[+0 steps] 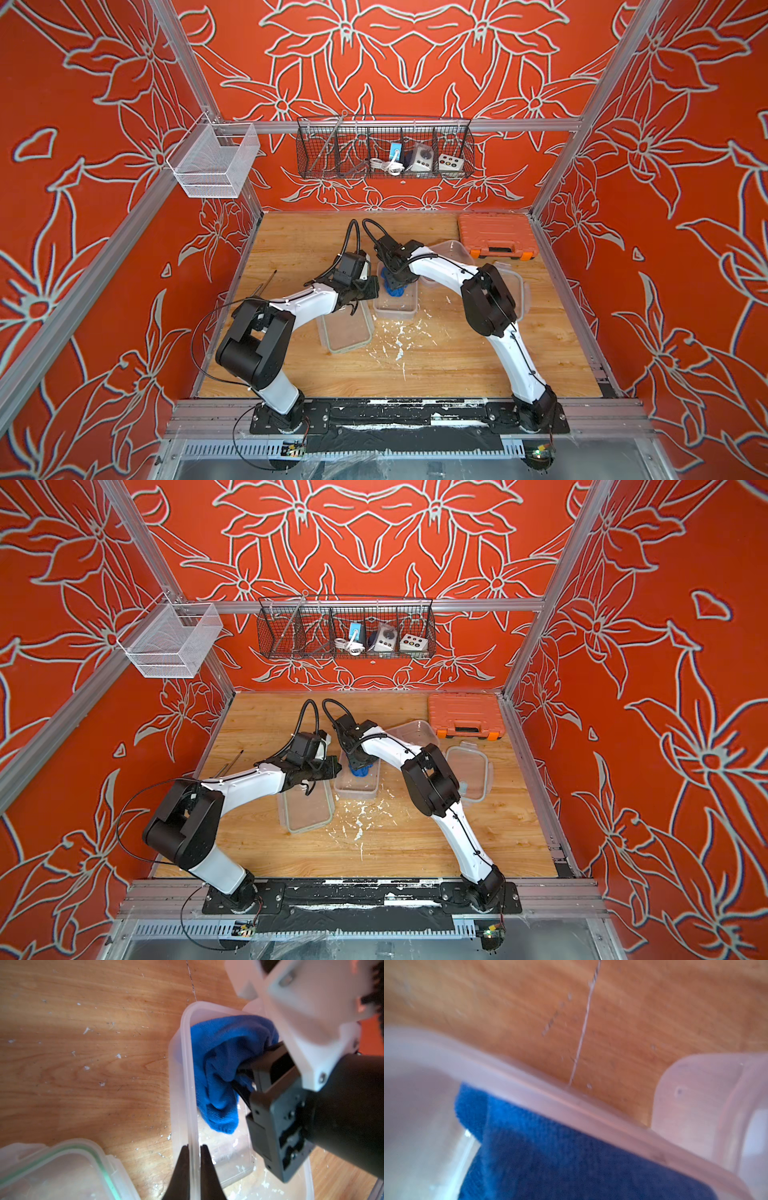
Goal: Wipe the insides of the lunch boxes
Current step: Wipe the dirt inside the lunch box.
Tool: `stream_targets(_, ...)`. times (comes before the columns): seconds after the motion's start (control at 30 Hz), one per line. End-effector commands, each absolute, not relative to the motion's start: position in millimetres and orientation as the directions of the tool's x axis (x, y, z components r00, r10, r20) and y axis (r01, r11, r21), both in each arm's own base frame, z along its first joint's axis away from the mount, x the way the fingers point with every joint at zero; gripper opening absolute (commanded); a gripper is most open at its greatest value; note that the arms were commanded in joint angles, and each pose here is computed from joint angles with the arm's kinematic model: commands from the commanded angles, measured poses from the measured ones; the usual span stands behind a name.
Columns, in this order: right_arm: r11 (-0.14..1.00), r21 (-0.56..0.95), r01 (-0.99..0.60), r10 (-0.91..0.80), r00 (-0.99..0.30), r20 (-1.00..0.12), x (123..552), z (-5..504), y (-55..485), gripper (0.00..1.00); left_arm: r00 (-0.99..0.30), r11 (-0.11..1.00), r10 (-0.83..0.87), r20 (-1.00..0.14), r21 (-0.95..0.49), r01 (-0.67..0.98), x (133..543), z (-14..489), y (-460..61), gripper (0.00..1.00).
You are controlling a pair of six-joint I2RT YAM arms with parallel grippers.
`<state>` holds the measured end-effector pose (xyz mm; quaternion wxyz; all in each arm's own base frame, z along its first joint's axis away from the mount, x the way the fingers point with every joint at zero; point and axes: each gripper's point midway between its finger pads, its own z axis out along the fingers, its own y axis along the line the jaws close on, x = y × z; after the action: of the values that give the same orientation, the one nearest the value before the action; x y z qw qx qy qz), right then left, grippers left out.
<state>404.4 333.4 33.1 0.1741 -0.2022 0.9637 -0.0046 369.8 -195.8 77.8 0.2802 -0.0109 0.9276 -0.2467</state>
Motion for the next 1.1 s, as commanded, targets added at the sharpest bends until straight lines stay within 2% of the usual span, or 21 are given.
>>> stream_targets(0.0,0.922,0.139,-0.362,-0.281,-0.87,-0.404,416.8,19.2,375.7,0.0,-0.861,0.875,-0.119,-0.494,-0.462,0.144,362.8,69.0,-202.6,0.08)
stream_targets(0.1,0.862,0.296,-0.412,-0.297,-0.883,-0.364,399.4,15.1,407.0,0.0,-0.863,0.878,-0.122,-0.49,-0.459,0.137,363.9,67.3,-202.3,0.08)
stream_targets(0.3,0.743,0.427,-0.515,-0.429,-0.857,-0.286,337.4,14.3,427.4,0.0,-0.869,0.884,-0.145,-0.474,-0.457,0.102,366.9,61.5,-198.7,0.08)
stream_targets(0.47,0.774,0.313,-0.551,-0.485,-0.833,-0.267,320.1,37.0,383.6,0.0,-0.87,0.881,-0.198,-0.451,-0.471,0.044,376.6,61.5,-188.0,0.08)
stream_targets(0.53,0.783,0.246,-0.572,-0.496,-0.812,-0.307,320.3,62.1,365.5,0.0,-0.869,0.889,-0.205,-0.451,-0.457,0.027,380.3,62.3,-182.5,0.08)
stream_targets(0.7,0.767,0.248,-0.591,-0.435,-0.765,-0.475,318.6,163.5,342.9,0.0,-0.857,0.894,-0.217,-0.468,-0.448,0.019,387.4,70.7,-178.0,0.09)
stream_targets(0.87,0.776,0.18,-0.604,-0.444,-0.726,-0.525,299.9,228.6,302.7,0.0,-0.852,0.896,-0.22,-0.475,-0.443,0.016,388.1,77.2,-176.0,0.12)
stream_targets(0.97,0.797,0.141,-0.588,-0.438,-0.722,-0.535,287.9,244.8,270.6,0.0,-0.845,0.899,-0.227,-0.484,-0.438,0.009,387.8,81.1,-173.4,0.13)
stream_targets(1.07,0.81,0.131,-0.572,-0.441,-0.741,-0.507,273.3,233.9,247.3,0.0,-0.838,0.897,-0.237,-0.492,-0.441,0.005,388.7,84.1,-172.6,0.16)
